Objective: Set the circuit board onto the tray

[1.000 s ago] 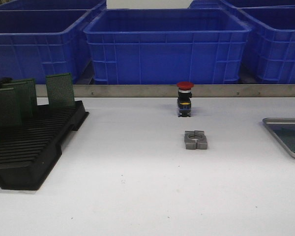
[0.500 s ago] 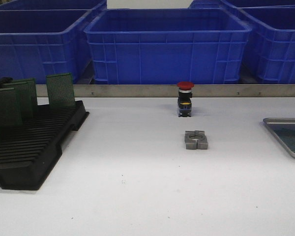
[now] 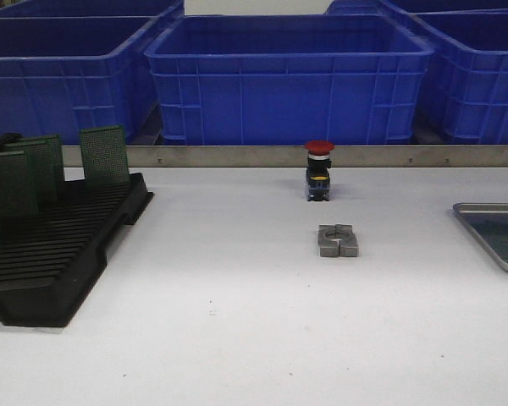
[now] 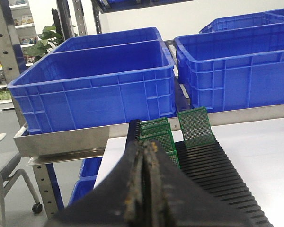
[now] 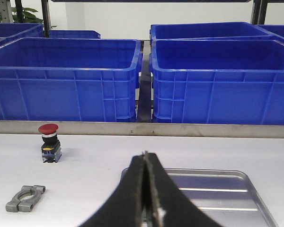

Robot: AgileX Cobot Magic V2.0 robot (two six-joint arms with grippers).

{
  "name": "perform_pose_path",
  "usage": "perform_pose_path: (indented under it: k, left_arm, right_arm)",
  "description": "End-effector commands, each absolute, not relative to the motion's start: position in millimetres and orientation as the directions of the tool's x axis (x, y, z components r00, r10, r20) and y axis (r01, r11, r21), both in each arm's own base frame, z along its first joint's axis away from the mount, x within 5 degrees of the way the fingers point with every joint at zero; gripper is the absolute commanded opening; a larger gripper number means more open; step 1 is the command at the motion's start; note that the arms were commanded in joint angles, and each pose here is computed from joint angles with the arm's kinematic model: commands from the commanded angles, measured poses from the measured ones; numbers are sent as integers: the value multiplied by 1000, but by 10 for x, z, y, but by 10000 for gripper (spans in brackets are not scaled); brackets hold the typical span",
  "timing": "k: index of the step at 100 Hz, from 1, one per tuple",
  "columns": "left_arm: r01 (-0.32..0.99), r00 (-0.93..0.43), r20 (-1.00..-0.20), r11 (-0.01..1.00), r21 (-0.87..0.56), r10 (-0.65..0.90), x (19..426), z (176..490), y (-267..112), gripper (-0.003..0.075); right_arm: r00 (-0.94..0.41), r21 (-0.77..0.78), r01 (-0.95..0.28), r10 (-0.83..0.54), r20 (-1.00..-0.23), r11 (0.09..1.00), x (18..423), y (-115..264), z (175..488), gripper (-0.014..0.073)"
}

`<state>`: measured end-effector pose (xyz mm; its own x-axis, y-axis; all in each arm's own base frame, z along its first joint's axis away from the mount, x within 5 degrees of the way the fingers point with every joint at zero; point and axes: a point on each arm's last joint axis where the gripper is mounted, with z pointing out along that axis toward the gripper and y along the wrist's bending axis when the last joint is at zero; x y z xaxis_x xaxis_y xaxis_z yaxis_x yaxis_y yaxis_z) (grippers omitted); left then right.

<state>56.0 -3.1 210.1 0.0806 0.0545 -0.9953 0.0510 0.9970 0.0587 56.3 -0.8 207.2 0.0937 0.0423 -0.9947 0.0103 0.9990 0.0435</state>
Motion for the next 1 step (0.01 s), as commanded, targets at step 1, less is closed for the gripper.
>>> perform_pose_path:
  k: [1]
  left_arm:
    - [49,190,-981,998,49,39,518,2192,-31,-18]
  right_arm:
    - [210,35,-1,34,-977,999,525,-1,2201,-68]
